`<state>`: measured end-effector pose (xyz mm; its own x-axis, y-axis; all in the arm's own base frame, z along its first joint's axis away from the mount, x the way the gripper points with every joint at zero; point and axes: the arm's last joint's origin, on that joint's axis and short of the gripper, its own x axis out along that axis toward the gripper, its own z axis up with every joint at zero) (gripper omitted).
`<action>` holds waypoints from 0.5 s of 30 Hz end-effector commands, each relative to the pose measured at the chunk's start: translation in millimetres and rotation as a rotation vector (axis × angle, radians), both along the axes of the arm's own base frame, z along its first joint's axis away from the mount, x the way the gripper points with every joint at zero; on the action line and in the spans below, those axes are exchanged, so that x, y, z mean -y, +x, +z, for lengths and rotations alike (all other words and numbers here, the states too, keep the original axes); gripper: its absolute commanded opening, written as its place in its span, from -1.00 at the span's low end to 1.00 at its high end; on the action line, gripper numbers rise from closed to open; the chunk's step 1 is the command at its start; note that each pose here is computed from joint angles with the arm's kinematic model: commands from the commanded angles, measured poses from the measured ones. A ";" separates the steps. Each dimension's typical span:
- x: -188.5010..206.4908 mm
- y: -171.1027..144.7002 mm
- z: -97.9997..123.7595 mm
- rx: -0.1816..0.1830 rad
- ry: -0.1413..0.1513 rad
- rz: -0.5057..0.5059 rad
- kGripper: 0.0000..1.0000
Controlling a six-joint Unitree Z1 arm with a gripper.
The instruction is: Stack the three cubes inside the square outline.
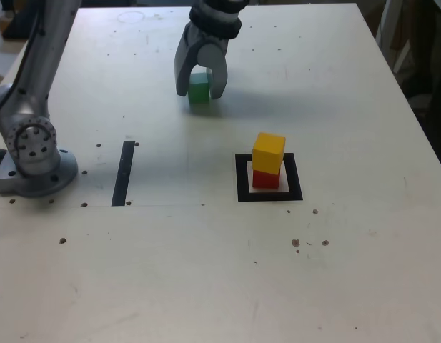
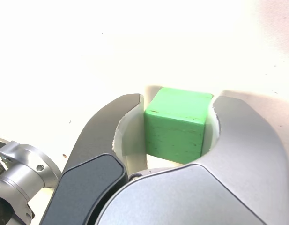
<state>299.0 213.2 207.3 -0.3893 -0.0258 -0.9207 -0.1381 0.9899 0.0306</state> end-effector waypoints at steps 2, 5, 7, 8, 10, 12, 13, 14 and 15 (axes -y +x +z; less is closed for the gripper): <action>4.7 0.3 7.9 0.003 -0.004 -0.011 -0.39; 16.3 3.2 23.1 0.018 0.003 -0.036 -0.39; 27.7 6.7 35.5 0.030 0.010 -0.060 -0.39; 34.2 8.8 41.8 0.036 0.014 -0.073 -0.39; 48.1 13.1 54.2 0.045 0.023 -0.100 -0.39; 62.9 17.8 65.6 0.054 0.031 -0.130 -0.39; 70.3 20.4 70.5 0.057 0.035 -0.145 -0.39; 77.7 23.1 75.0 0.061 0.038 -0.160 -0.39; 85.1 25.8 79.1 0.064 0.040 -0.175 -0.39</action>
<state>325.2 131.8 281.3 -0.3329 0.0711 -0.9403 0.0290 0.9975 0.0651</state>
